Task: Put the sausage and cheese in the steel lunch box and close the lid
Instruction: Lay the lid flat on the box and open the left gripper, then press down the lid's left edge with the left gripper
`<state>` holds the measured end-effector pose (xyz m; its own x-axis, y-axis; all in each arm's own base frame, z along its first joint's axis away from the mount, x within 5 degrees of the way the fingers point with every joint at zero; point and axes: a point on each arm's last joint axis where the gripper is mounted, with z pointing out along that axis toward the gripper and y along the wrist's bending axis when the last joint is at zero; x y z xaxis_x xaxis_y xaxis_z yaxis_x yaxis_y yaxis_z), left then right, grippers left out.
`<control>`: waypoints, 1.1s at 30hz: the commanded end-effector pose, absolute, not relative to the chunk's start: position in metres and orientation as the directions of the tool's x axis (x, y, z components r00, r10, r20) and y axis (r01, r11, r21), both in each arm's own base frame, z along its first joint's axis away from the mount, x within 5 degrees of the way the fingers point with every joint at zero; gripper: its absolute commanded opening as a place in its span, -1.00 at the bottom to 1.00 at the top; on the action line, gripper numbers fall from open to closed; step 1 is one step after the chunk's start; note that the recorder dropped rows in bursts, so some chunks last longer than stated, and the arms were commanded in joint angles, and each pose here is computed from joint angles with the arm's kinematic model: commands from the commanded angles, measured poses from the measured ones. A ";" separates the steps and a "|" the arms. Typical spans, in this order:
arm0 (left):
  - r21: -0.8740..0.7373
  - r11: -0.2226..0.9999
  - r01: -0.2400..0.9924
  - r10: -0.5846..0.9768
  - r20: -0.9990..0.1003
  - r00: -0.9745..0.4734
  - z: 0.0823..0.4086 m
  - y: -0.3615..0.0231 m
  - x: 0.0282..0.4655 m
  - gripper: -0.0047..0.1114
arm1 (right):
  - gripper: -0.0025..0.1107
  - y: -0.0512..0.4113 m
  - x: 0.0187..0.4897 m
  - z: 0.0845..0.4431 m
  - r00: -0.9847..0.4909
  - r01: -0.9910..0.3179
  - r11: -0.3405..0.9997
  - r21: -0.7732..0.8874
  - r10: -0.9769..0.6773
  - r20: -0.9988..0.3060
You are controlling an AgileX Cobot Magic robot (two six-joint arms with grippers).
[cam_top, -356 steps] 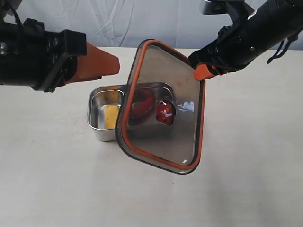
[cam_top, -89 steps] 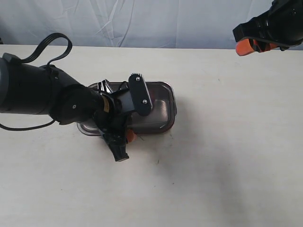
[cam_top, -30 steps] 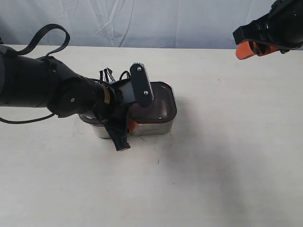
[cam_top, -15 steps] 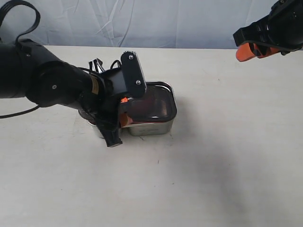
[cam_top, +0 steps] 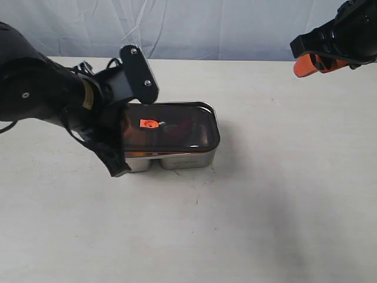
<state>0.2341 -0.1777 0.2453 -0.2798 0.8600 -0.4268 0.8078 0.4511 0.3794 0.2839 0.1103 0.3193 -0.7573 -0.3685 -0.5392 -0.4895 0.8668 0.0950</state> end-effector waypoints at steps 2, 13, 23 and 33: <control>0.363 0.692 0.624 0.718 -0.430 -0.547 0.251 -0.149 0.240 -0.91 | -0.19 0.110 0.283 0.322 -0.754 -0.489 0.867 0.094 -0.366 -0.546; -0.143 0.966 0.217 0.123 -0.482 -0.867 0.244 -0.117 0.259 -0.92 | -0.19 0.110 0.283 0.322 -0.754 -0.489 0.867 0.094 -0.366 -0.546; -0.067 0.980 0.189 0.143 -0.431 -0.891 0.222 -0.114 0.269 -0.92 | -0.19 0.110 0.283 0.322 -0.754 -0.489 0.867 0.094 -0.366 -0.546; -0.067 0.981 0.182 0.140 -0.408 -0.902 0.199 -0.119 0.280 -0.92 | -0.19 0.110 0.283 0.322 -0.754 -0.489 0.867 0.094 -0.366 -0.546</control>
<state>0.2767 -0.1191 0.1992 -0.9130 0.1531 -0.3781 0.1884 0.9804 -0.0579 0.2837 0.1103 0.3192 -0.7579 -0.3691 -0.5379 -0.4897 0.8667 0.0954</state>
